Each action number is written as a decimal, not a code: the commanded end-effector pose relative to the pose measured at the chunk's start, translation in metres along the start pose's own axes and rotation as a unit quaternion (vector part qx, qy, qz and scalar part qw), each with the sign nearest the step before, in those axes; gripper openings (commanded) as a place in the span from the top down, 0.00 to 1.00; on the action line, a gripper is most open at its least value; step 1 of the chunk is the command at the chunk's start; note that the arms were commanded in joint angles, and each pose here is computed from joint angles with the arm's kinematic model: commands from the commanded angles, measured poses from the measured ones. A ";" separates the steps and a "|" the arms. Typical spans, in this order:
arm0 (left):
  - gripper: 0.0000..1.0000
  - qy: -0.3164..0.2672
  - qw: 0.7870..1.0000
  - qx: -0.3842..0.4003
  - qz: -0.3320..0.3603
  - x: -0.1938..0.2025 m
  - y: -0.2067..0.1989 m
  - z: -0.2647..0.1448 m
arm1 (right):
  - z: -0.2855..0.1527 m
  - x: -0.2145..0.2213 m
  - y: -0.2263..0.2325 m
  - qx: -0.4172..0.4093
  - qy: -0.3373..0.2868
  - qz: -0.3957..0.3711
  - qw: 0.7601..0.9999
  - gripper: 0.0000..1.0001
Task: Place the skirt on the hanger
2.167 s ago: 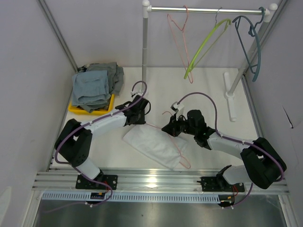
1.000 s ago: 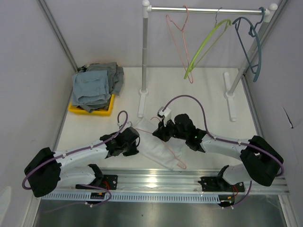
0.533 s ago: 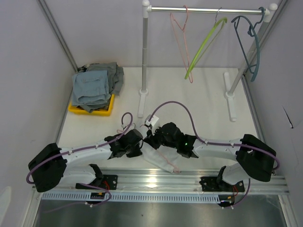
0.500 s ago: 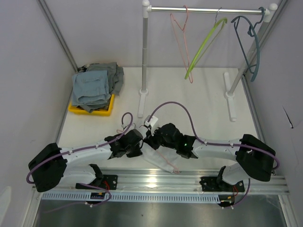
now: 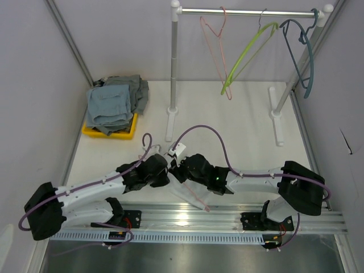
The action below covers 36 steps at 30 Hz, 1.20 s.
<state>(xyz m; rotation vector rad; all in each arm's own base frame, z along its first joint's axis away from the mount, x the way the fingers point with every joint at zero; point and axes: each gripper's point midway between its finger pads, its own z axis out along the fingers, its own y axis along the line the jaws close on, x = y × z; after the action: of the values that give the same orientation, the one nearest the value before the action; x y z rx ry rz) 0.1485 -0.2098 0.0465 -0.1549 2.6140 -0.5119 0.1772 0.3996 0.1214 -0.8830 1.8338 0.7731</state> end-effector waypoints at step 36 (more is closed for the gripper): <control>1.00 -0.108 0.977 -0.121 -0.140 -0.073 0.075 0.038 | 0.000 0.030 -0.023 -0.021 0.076 -0.011 0.997 1.00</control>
<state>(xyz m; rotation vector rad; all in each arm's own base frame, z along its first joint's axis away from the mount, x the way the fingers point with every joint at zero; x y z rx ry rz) 0.2128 -0.1290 0.0133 -0.7136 2.4462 -0.2155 0.1918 0.3920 0.1184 -0.9062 1.8512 0.8015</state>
